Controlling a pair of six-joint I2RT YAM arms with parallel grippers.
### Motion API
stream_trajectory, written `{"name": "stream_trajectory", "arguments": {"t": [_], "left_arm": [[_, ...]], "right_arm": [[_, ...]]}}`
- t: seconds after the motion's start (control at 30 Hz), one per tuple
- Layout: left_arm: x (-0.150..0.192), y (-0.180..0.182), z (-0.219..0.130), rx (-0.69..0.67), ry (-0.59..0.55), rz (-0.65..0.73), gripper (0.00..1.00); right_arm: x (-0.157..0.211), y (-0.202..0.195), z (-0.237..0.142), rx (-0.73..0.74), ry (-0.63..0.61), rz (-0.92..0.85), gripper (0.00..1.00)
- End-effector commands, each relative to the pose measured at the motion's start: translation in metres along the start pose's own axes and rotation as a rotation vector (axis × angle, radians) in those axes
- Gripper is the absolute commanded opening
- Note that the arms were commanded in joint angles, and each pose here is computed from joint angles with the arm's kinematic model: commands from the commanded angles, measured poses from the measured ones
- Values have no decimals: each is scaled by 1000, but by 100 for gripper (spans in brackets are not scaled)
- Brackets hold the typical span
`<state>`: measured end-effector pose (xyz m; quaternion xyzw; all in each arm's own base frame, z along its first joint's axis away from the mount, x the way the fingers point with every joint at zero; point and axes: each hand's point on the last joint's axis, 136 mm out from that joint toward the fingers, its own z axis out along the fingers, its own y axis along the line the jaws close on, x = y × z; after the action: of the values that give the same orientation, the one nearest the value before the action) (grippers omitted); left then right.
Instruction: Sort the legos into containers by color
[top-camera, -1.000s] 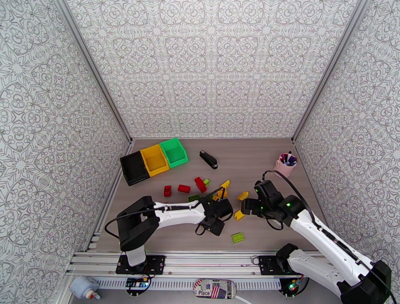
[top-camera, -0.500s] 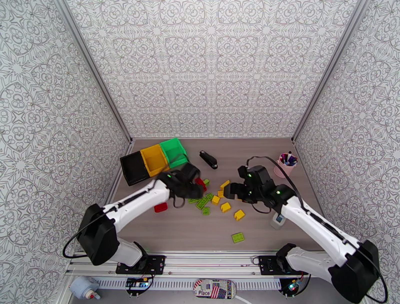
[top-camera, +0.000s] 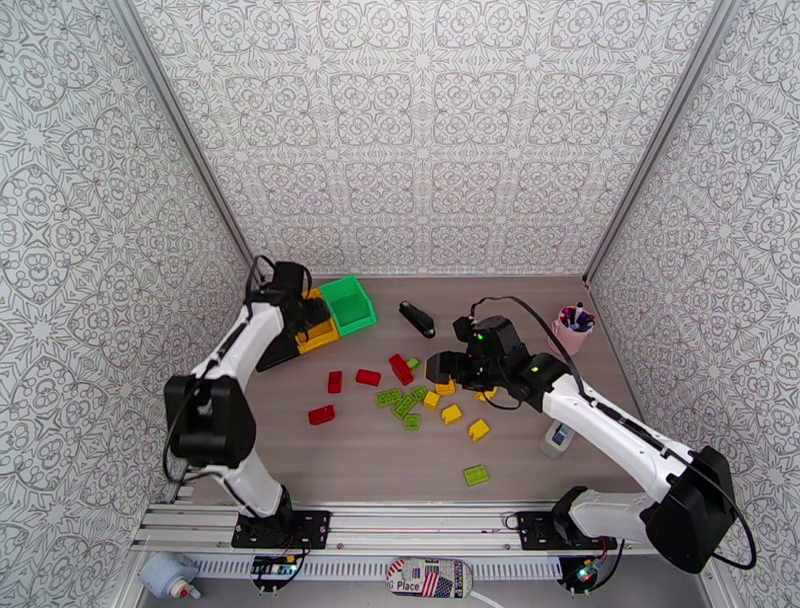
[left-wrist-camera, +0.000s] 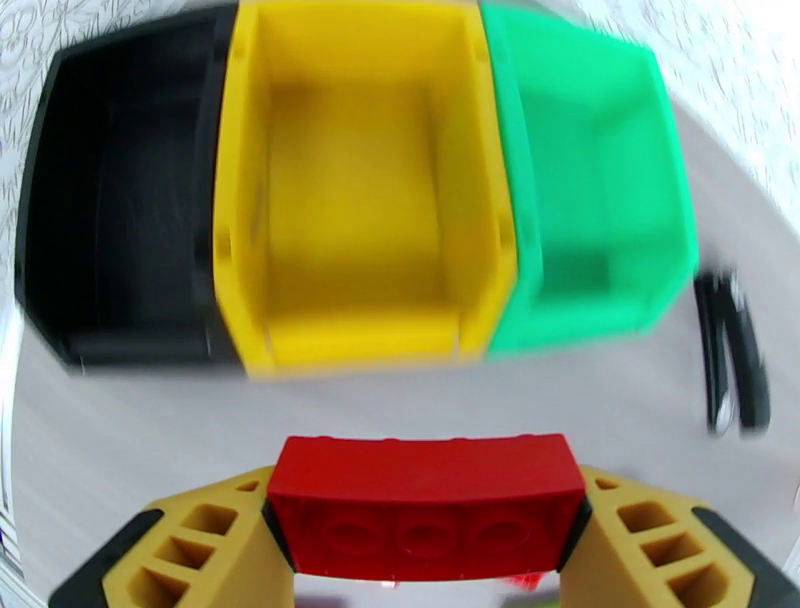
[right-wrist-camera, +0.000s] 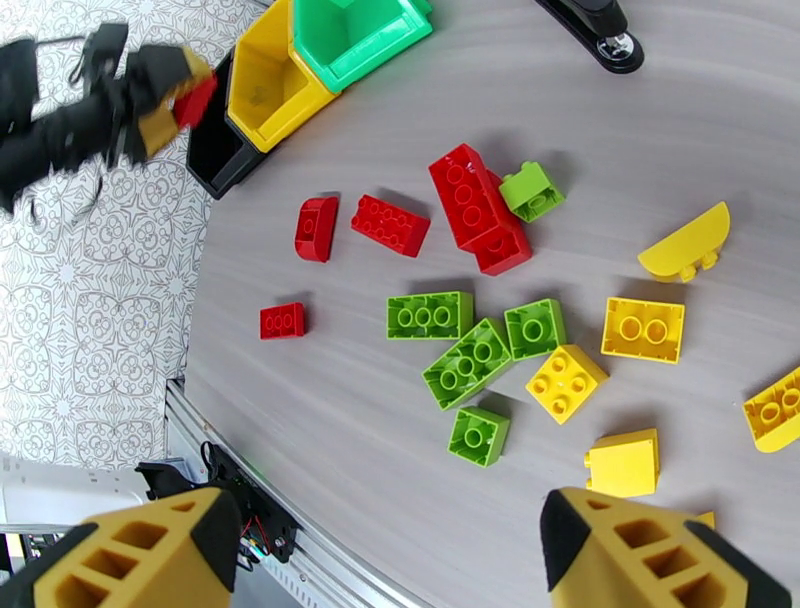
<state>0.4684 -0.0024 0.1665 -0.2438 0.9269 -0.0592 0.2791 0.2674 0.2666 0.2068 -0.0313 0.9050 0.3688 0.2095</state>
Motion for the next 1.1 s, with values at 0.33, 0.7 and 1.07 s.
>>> {"name": "stream_trajectory", "arguments": {"t": [0.33,0.7,1.07], "left_arm": [[1,-7,-8,-11,23,38,92],[148,-7,-26,-42,166,216,94],[192,12,-2,-91,240,220,89]], "right_arm": [[13,-25,-9,105,-16,-15,88],[19,-47,4,204,42,-39,84],[40,-48,30,150,108,28,79]]}}
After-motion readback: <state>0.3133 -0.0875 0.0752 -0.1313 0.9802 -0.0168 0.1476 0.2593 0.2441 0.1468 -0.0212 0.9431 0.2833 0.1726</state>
